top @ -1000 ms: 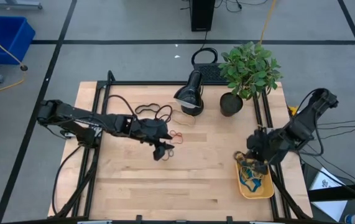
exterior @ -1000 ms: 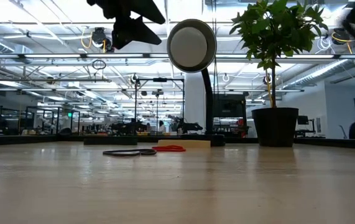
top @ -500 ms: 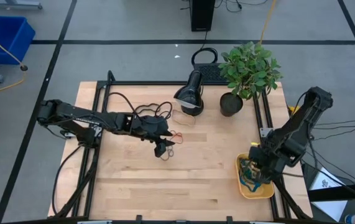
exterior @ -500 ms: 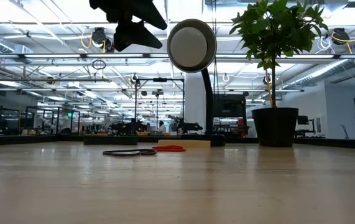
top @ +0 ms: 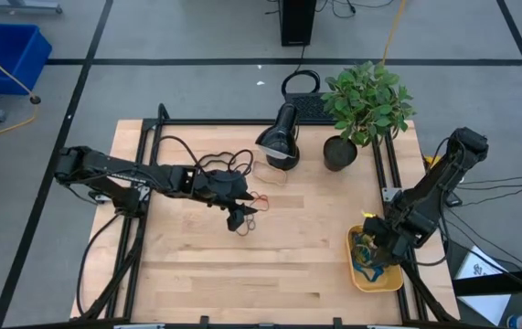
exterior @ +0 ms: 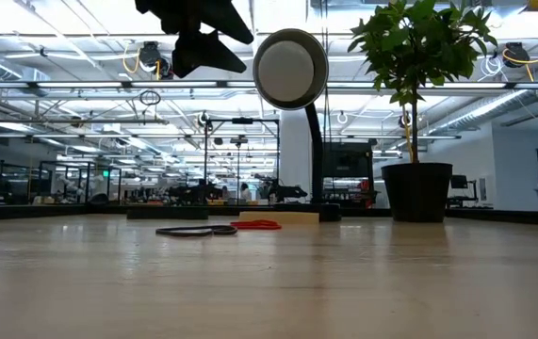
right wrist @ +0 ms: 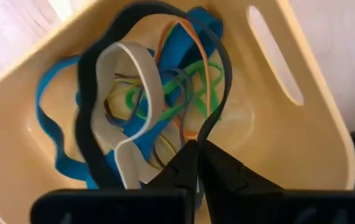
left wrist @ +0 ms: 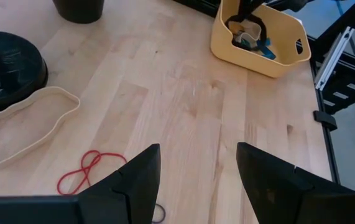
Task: Pick and place rubber bands into bin
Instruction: Put the black rubber band into the yellow bin, then put the violet rubber band into the yellow bin
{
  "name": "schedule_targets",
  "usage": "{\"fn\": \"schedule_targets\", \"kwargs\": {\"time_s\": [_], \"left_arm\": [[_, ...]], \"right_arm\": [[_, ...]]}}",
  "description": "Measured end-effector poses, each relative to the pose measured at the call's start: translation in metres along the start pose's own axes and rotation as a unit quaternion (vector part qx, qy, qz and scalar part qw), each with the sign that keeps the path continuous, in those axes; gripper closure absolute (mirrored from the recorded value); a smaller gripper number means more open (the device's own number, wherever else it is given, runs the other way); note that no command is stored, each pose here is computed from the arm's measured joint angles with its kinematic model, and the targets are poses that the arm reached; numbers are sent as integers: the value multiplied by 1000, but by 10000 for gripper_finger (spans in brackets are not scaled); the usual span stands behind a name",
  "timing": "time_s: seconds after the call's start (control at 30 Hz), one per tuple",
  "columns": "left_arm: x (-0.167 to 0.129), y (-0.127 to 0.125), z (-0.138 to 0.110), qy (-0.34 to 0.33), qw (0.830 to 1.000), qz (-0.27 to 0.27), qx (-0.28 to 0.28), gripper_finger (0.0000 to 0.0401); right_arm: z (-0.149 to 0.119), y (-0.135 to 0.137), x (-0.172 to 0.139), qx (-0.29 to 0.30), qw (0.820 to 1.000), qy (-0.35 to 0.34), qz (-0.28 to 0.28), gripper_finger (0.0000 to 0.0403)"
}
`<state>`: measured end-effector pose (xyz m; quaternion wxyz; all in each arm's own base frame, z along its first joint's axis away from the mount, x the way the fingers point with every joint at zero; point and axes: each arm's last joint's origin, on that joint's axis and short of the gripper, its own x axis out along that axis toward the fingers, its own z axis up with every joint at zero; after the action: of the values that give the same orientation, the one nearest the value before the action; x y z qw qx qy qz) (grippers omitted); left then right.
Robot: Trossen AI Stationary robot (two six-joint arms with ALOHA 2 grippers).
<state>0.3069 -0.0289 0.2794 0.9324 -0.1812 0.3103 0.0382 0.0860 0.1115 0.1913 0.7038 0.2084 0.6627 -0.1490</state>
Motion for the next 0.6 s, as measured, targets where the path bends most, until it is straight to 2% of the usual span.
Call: {"fn": "schedule_targets", "kwargs": {"time_s": [0.2, 0.33, 0.6], "left_arm": [[0, 0, 0, 0, 1000, 0, 0, 185], [0, 0, 0, 0, 1000, 0, 0, 185], [0, 0, 0, 0, 1000, 0, -2, 185]], "right_arm": [[0, -1, 1, 3, 1000, 0, -2, 386], [0, -1, 1, 1, 1000, -1, -2, 369], [0, -1, 1, -13, 1000, 0, -4, 264]]}}
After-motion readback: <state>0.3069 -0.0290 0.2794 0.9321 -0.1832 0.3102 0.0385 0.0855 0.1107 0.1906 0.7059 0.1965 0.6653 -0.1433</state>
